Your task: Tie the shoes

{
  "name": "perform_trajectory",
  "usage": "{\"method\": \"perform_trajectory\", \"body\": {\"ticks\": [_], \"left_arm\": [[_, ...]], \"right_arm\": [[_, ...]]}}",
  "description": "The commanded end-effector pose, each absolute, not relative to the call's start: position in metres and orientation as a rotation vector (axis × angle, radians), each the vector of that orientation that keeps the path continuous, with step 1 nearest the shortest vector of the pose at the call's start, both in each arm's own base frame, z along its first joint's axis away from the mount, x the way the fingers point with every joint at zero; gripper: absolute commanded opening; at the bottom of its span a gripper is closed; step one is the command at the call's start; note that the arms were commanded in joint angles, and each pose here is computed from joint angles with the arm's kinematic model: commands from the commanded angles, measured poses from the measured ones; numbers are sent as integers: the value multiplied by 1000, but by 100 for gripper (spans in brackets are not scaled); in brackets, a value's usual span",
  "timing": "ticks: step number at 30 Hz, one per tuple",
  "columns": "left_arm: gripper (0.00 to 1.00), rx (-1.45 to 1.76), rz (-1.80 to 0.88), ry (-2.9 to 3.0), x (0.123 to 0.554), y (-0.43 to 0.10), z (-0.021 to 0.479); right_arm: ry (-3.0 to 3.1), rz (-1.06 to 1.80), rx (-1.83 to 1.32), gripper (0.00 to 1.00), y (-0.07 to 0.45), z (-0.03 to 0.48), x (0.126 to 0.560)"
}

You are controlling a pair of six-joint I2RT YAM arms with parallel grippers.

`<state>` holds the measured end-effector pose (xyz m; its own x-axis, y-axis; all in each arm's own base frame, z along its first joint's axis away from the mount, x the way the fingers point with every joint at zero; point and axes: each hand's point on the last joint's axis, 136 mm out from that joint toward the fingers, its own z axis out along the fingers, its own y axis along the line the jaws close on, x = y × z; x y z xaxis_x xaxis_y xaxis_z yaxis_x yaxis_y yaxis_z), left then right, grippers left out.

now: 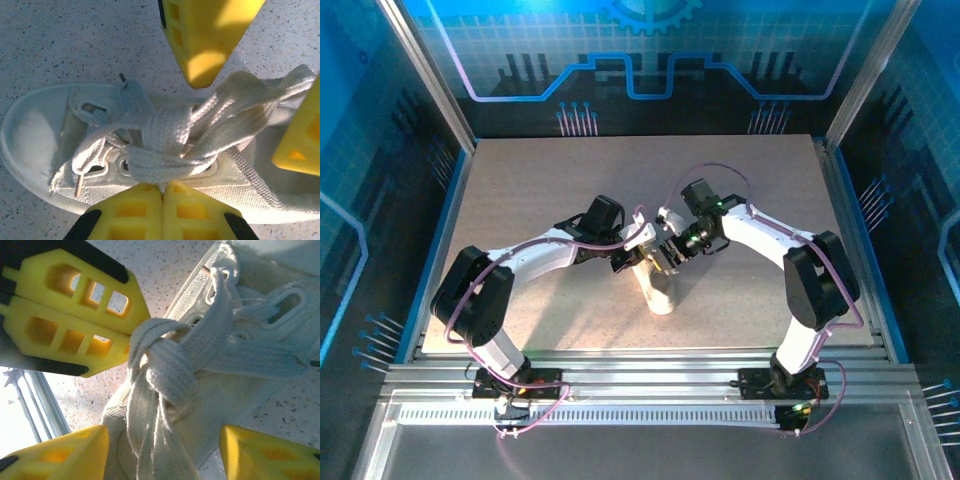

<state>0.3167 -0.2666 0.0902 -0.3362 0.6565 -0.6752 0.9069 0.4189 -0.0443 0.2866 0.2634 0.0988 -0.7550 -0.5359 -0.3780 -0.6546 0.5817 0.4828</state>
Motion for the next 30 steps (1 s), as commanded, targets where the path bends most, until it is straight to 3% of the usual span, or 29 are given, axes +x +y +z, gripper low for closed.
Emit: {"method": "perform_trajectory", "body": {"ticks": [1, 8, 11, 18, 23, 26, 30], "left_arm": [[0, 1308, -613, 2121, 314, -271, 95], [0, 1307, -624, 2124, 310, -270, 95], [0, 1307, -628, 2129, 308, -269, 94], [0, 1318, -641, 2140, 297, -264, 94], [0, 1320, -635, 2159, 294, -261, 91], [0, 1312, -628, 2169, 296, -261, 90], [0, 1310, -630, 2173, 300, -263, 90]], "right_arm": [[2609, 865, -1053, 58, 263, 101, 284], [2651, 705, -1056, 19, 250, 95, 294], [2634, 670, -1047, 10, 247, 100, 300], [2640, 606, -1055, 7, 241, 101, 311], [2640, 649, -1107, 19, 246, 107, 309], [2648, 633, -1139, 21, 245, 110, 308], [2653, 578, -1165, 13, 240, 111, 311]]}}
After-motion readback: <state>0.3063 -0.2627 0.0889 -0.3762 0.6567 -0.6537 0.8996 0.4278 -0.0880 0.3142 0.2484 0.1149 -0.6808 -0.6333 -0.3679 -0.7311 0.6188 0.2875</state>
